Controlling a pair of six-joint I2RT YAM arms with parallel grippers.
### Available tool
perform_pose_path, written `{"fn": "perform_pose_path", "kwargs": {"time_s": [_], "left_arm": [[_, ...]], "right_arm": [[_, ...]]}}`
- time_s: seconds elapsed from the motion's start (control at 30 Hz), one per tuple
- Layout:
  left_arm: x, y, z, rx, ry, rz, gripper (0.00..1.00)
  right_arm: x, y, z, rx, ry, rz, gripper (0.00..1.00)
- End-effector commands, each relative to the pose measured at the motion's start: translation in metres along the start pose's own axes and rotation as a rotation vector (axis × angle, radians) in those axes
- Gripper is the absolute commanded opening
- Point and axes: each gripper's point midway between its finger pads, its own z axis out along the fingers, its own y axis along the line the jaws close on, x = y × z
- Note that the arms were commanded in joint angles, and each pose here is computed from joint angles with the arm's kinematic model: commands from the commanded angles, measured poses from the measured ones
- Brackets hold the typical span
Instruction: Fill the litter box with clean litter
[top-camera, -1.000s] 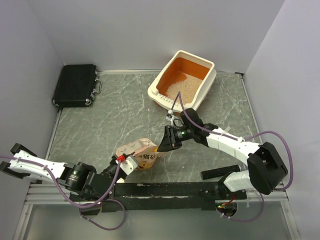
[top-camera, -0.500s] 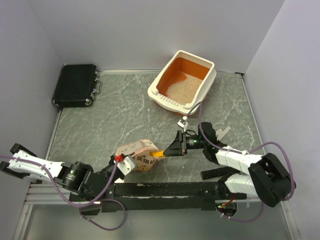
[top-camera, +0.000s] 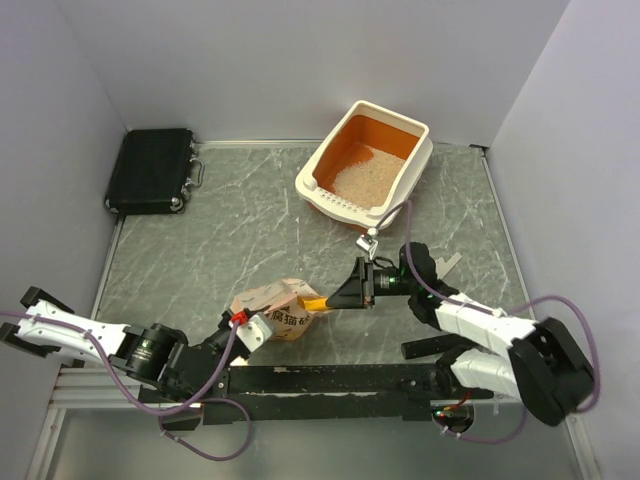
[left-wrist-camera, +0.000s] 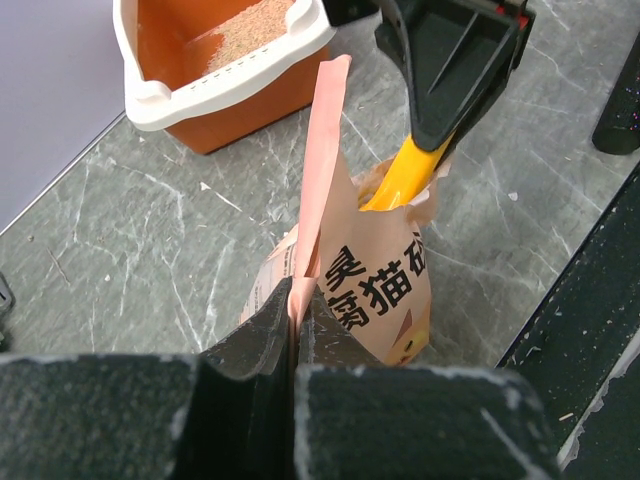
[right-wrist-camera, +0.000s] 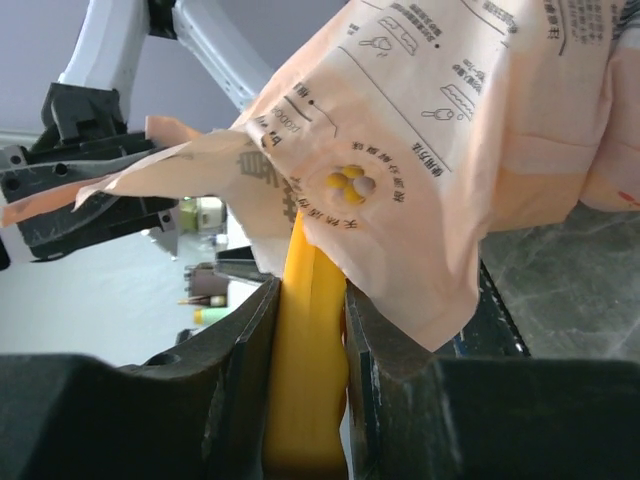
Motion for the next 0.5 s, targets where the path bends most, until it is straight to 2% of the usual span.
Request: {"fn": "perform_pose_path", "kwargs": {"time_s": [0.0,0.07,0.13,0.47], "left_arm": [[-0.011,0.004,-0.002,-0.012,-0.026,-0.041,0.01],[-0.012,0.004,-0.002,-0.010,-0.028,-0.045,0.01],[-0.011,0.003,-0.002,-0.013,-0.022,-0.040,0.01],[-0.010,0.000,0.000,-0.015,-0.013,-0.024,0.01]], "right_arm": [[-0.003,0.032,-0.010,0.038,0.007,-0.174,0.00],[-0.008,0.041,-0.016,0.078,-0.009,-0.246,0.00],[-0.002,0.038,-0.024,0.156,0.002,-0.223,0.00],[0.007,0.029,-0.037,0.248,0.006,-0.207,0.00]]}}
